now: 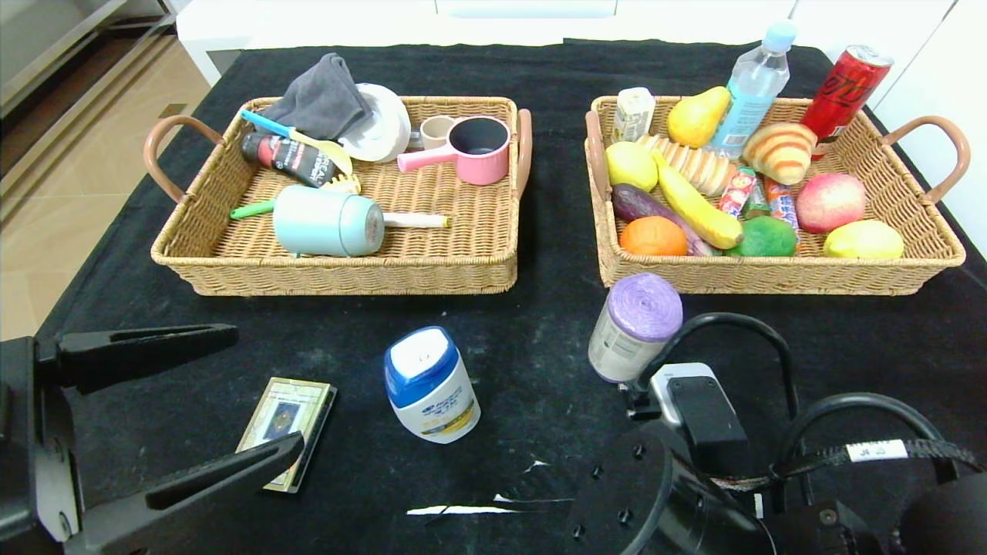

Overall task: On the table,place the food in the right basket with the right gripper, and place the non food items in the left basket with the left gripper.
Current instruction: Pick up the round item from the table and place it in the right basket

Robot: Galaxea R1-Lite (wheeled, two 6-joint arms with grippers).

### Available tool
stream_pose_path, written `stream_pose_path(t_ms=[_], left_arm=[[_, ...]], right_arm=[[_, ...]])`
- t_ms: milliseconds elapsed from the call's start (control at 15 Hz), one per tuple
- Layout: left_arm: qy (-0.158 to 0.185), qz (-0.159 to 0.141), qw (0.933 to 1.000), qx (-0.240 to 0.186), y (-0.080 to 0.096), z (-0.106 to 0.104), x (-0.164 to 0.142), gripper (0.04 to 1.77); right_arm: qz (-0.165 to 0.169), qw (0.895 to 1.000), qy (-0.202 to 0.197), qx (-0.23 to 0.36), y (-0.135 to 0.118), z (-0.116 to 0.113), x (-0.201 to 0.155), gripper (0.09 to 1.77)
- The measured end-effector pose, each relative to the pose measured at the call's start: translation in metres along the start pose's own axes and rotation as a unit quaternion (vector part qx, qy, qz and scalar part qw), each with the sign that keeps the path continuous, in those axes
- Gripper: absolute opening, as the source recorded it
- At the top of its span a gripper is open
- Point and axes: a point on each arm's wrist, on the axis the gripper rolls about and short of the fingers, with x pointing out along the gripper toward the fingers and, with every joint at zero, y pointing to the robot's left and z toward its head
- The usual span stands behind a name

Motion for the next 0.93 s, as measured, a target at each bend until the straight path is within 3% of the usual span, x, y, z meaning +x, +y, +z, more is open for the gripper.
stream_pose_path(t_ms=[933], left_arm=[[0.0,0.0,1.0,0.0,-0.0001,-0.0002,-0.0002,1.72]], right_arm=[[-0.001,1.0,0.002,-0.004,-0.0012,0.0004,-0.0014,0.16]])
